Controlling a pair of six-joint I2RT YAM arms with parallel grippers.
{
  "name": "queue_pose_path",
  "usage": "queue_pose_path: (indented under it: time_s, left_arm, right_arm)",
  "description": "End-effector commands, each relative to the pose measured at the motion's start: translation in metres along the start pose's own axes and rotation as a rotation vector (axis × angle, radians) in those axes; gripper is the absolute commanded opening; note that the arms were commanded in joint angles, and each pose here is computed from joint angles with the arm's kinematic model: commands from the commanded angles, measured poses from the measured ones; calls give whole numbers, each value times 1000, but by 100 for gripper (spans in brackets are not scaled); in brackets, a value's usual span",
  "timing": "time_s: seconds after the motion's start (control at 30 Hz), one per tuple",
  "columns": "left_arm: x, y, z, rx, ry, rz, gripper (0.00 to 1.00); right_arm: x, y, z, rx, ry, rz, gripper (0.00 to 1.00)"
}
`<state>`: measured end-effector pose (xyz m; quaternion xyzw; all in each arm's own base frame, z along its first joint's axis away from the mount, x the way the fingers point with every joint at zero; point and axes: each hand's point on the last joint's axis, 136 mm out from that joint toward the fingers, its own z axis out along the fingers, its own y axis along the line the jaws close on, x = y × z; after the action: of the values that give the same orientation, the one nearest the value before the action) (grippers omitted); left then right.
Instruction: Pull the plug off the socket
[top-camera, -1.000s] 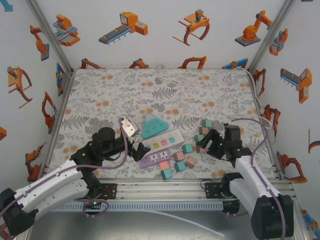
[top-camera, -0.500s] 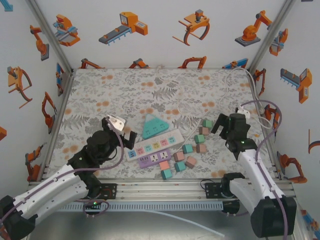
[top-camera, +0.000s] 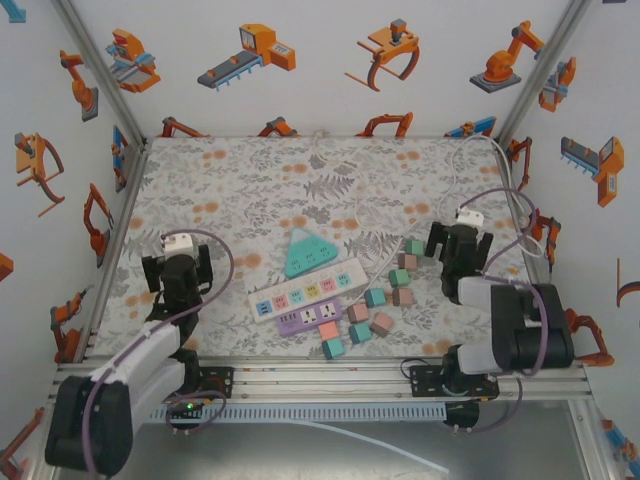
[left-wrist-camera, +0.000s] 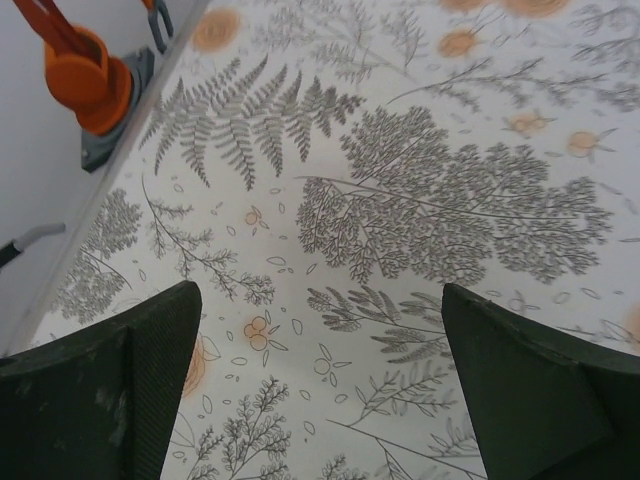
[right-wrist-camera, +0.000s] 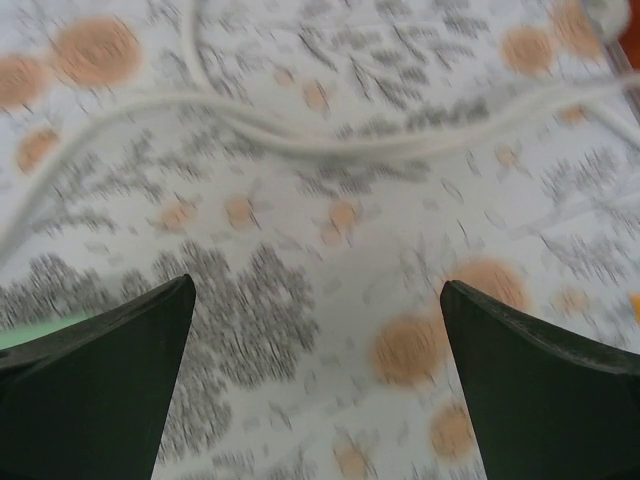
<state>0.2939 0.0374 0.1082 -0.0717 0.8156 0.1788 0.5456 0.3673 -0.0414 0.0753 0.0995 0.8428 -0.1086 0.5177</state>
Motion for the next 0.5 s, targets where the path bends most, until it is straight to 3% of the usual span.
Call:
queue_pose_path:
  time_s: [0.0,0.17,0.23,0.27,0.3,0.33,0.4,0.47]
  left_arm:
    - [-36,-21,17,162,-106,-128,97]
    - [-43,-46,53,299,-73,-146,97]
    - [-27,-53,77,331,-24,-187,98]
    - [-29,-55,86,332,-52,-202,97]
    - [-27,-61,81,362,-55,-180,97]
    - [-22,-60,81,356,19,-165,97]
    - [-27,-66,84,370,-30,-155,97]
    - [-23,-67,84,365,23,-142,97]
  right_arm:
    - [-22,11,7,-77,-118,7,99]
    - [-23,8,11,-73,-116,21,99]
    - [-23,3,10,-45,-121,34,99]
    - [-23,3,10,-46,-121,32,99]
    - [-23,4,11,-50,-120,31,99]
    - [-23,5,10,-56,-122,30,99]
    - [-23,5,11,-59,-120,28,99]
    - [-23,5,11,-59,-121,28,99]
